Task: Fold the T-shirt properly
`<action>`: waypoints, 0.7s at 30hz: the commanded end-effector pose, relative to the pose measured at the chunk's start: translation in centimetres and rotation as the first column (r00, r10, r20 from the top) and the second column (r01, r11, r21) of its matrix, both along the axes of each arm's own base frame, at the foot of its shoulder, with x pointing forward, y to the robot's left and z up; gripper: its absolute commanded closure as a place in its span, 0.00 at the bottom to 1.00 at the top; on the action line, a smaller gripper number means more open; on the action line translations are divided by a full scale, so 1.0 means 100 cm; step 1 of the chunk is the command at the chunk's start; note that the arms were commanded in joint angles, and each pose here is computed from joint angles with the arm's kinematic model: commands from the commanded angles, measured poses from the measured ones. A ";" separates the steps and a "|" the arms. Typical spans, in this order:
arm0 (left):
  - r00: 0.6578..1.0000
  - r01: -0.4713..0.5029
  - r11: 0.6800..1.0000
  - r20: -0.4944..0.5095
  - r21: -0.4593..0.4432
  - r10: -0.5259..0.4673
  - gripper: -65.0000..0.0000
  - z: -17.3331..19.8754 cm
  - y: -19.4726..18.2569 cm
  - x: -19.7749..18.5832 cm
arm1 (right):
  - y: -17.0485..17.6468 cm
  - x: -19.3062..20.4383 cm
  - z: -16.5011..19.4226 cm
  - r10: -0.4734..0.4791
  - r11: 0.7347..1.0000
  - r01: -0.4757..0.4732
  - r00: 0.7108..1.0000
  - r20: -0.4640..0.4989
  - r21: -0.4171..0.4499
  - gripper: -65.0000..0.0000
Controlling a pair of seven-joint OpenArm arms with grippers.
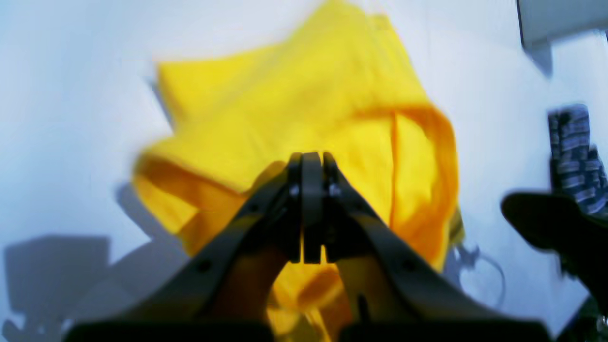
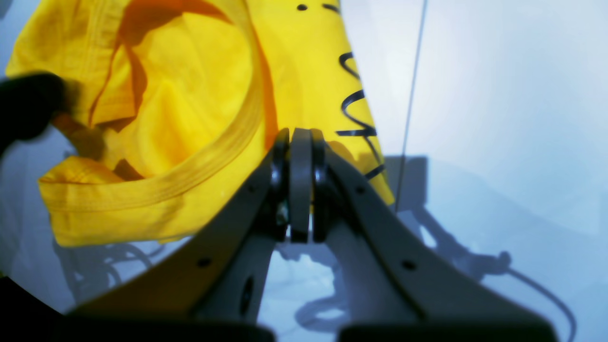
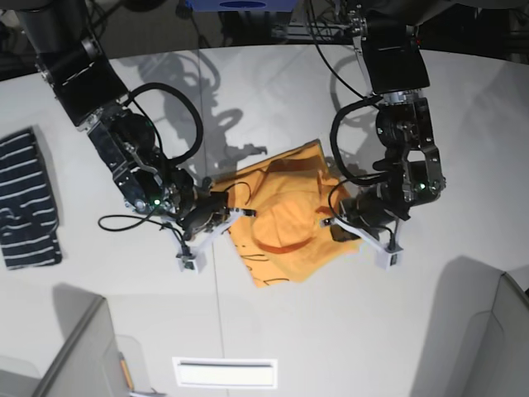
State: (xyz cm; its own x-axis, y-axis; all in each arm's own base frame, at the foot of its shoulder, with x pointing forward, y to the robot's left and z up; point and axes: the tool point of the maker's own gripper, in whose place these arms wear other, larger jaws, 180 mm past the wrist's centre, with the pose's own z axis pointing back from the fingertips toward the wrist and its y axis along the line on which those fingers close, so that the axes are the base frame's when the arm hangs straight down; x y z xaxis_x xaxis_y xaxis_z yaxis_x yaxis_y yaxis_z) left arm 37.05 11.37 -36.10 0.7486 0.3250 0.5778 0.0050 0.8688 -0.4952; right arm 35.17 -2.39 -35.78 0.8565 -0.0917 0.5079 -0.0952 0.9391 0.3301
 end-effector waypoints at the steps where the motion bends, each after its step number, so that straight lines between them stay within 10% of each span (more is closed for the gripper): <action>1: 0.999 -0.012 1.000 0.047 -0.006 0.012 1.00 0.014 0.003 0.013 | 0.002 0.013 0.018 0.001 1.000 -0.002 0.998 0.058 0.014 1.00; 15: 0.989 -0.130 0.987 0.083 0.091 0.123 1.00 0.028 0.086 0.056 | 0.024 -0.004 0.027 0.076 0.996 -0.079 0.994 0.073 0.041 1.00; 21: 0.933 -0.341 0.938 0.139 0.058 0.331 1.00 0.042 0.175 0.005 | 0.051 -0.017 0.031 0.192 0.981 -0.193 0.977 0.088 0.012 1.00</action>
State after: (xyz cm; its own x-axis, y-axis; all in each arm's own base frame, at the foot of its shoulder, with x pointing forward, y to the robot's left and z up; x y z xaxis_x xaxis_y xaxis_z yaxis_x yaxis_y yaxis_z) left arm 36.58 28.66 -33.53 0.5536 0.5056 0.6617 -0.2607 0.8599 -0.4388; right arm 31.66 2.88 -34.57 0.8518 0.0750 0.5184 -0.2879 0.8938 0.3437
